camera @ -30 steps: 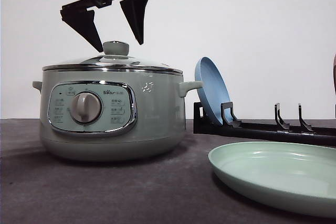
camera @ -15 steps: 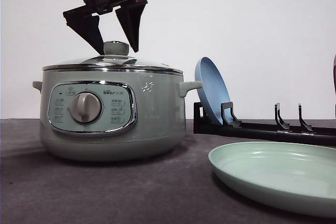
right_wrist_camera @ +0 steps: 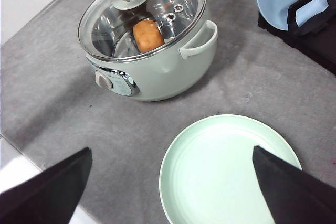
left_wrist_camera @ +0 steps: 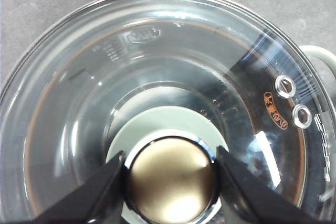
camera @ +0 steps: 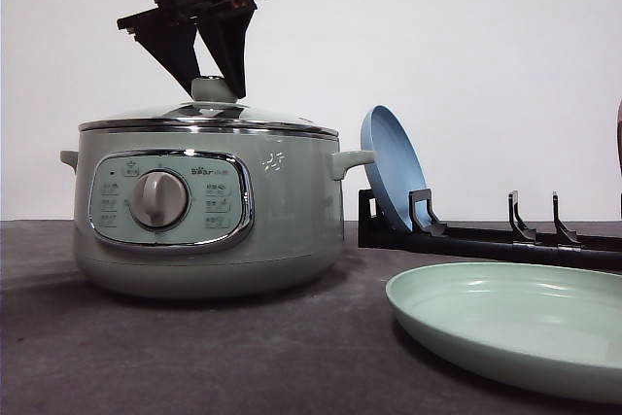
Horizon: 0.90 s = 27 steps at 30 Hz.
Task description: Transfer potato from steamer to green plate
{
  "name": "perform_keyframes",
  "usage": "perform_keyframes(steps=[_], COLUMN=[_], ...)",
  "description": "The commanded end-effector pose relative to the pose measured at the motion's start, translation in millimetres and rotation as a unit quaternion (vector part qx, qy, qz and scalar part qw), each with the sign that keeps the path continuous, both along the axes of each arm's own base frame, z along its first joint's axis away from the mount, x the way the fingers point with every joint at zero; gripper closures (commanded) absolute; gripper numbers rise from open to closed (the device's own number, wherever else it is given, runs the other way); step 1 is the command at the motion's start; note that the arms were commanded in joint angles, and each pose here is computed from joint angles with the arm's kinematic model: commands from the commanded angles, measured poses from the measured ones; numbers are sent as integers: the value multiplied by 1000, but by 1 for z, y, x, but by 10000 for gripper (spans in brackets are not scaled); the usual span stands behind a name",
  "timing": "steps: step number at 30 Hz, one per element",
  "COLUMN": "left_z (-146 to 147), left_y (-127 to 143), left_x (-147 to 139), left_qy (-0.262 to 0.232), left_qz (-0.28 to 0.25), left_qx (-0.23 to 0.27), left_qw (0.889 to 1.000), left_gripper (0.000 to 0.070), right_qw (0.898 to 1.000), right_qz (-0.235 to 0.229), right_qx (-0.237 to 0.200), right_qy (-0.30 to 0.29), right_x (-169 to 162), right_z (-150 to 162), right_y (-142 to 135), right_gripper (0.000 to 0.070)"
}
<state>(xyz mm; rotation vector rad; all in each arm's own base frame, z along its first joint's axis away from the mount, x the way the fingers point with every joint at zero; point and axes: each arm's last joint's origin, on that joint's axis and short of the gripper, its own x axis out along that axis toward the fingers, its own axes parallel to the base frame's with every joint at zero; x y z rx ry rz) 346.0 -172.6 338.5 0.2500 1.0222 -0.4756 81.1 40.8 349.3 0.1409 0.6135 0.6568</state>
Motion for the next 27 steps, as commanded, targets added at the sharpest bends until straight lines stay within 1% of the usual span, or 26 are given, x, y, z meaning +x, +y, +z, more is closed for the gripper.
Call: perform_keyframes(steps=[1,5,8,16,21,27], left_z=[0,6,17,70,96,106], left_y=[-4,-4,-3,3,9,12], left_x=[4,4,2,-11,-22,-29], left_qy=[-2,-8,-17,-56,-79,-89], left_qz=[-2,-2,-2,-2,-2,-2], left_qx=[-4,-7,-12,-31,-43,-47], left_qw=[1000,1000,1000,998,996,995], left_gripper=[700,700,700,700,700,700], right_qw=[1000,1000,1000,1000,1000,1000], right_qz=[-1,-1,-2,-4,-5,-6], right_qx=[6,6,7,9,10,10], right_qy=[-4,-4,-4,-2,0,0], right_x=[1,1,1,1,1,1], right_z=[4,4,4,4,4,4], right_y=[0,0,0,0,0,0], right_gripper=[81,81,81,81,81,81])
